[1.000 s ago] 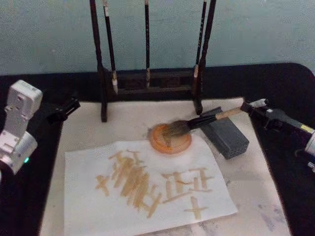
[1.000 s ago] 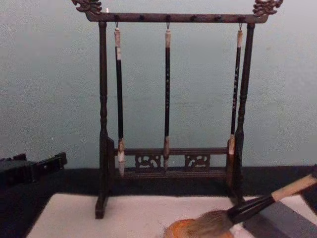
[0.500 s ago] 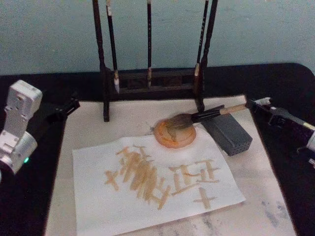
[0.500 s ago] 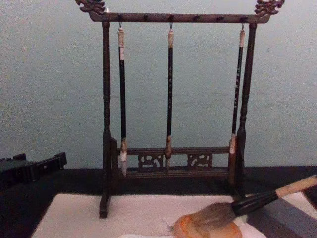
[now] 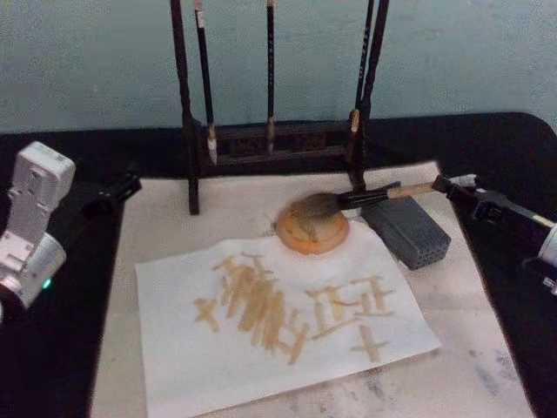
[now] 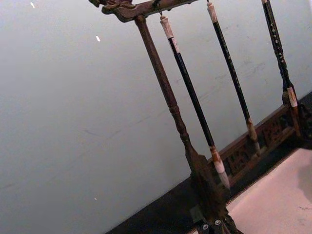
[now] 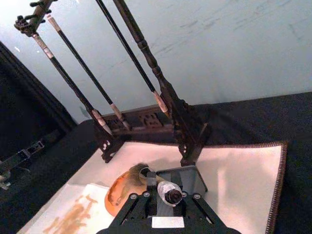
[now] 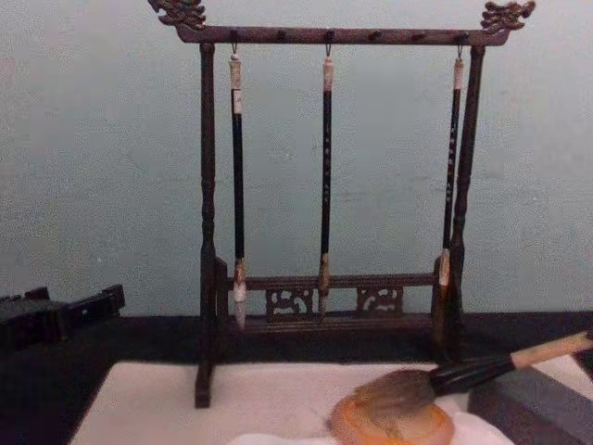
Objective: Pick up the brush from the inkstone, write on the paper, then place the brush back to its original position.
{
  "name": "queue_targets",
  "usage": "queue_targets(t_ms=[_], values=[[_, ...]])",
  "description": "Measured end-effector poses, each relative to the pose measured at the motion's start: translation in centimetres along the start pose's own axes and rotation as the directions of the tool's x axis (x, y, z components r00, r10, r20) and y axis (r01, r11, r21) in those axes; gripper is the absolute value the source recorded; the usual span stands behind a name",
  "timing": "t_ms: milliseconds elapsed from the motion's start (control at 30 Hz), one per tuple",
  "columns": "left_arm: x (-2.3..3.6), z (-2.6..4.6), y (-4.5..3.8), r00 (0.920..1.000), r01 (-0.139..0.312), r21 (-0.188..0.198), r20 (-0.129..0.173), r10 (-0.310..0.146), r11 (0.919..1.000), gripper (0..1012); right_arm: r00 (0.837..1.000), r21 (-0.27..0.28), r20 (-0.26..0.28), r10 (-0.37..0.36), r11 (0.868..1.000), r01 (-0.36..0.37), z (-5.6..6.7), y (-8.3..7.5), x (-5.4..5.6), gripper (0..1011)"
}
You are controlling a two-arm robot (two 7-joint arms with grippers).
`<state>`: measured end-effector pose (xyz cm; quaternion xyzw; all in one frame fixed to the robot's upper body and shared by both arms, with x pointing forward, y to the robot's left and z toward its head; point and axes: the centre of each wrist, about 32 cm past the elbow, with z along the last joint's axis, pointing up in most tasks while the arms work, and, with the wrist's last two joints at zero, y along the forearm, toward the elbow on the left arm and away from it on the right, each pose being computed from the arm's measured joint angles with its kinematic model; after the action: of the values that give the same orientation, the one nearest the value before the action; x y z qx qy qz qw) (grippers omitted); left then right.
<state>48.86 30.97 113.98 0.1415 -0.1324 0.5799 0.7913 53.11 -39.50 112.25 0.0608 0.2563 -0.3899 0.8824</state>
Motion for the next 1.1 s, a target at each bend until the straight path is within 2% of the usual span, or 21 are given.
queue_targets(t_ms=[200,667,1100], values=[[0.00,0.00,0.00,1.0000,0.000,0.000,0.000,0.000,1.0000,1002,1.000,-0.009,0.005,0.014,1.000,-0.014,0.1,0.3,0.0,163],[0.00,0.00,0.00,1.0000,0.000,0.000,0.000,0.000,1.0000,1000,0.997,-0.044,0.047,0.067,0.997,-0.065,0.7,1.2,-1.0,163],[0.00,0.00,0.00,1.0000,0.000,0.000,0.000,0.000,1.0000,1002,0.994,-0.058,0.059,0.091,0.994,-0.088,1.1,1.6,-1.0,163]])
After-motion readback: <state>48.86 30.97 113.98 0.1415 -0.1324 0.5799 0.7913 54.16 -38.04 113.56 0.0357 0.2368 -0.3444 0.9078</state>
